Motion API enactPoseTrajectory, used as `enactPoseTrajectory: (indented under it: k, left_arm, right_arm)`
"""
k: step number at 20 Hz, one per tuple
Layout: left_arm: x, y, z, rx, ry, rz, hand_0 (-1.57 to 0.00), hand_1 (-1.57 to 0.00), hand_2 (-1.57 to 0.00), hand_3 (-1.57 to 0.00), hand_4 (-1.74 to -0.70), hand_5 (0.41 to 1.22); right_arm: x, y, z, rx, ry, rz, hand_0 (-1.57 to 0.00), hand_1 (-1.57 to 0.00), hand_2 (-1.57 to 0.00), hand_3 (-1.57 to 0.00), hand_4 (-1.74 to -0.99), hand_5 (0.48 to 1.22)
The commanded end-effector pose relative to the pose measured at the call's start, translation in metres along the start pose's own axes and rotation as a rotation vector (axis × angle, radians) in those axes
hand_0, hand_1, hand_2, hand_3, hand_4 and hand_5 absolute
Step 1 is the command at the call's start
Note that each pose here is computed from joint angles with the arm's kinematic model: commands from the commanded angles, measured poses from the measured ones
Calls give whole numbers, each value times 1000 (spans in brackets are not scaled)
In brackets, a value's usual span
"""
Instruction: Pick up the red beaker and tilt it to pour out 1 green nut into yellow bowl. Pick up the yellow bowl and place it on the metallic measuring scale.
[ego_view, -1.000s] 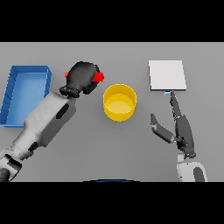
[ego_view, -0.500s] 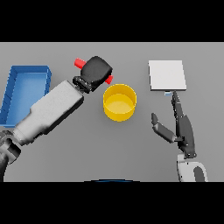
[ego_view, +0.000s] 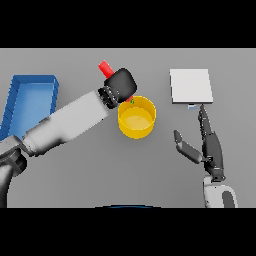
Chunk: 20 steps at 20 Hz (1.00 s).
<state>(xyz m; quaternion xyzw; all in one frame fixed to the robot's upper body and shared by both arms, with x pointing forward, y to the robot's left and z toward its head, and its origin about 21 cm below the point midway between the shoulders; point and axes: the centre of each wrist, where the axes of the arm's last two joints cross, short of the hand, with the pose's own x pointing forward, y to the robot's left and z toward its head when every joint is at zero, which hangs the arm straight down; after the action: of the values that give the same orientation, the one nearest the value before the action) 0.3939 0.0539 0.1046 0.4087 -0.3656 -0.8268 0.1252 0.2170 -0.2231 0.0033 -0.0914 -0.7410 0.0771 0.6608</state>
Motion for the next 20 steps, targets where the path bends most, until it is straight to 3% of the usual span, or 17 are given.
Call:
enactPoseTrajectory:
  k: [1,11,15,17,20]
  left_arm:
    - [0,1,-1,0,-1,-36,-1571,-1571,-1571,-1551,-1738,1221]
    - [0,22,-11,-65,-45,-344,-1571,-1571,-1571,-1569,-1734,1221]
    - [2,25,-13,-49,-74,-446,-1571,-1571,-1571,-1570,-1734,1221]
    - [-3,35,-14,-45,-71,-471,-1571,-1571,-1571,-1570,-1733,1221]
    - [-33,60,-8,-17,-30,-457,-1571,-1571,-1571,-1571,-1729,1221]
  right_arm:
    - [2,6,0,6,-8,1,1,1,1,1,-1286,618]
    - [4,2,-4,-10,-7,45,1,1,1,1,-1214,589]
    - [-3,4,1,-2,-7,51,1,1,1,1,-1209,593]
    - [1,7,0,-6,-13,64,1,1,1,1,-1207,594]
    - [2,10,-2,-4,-11,66,1,1,1,1,-1209,592]
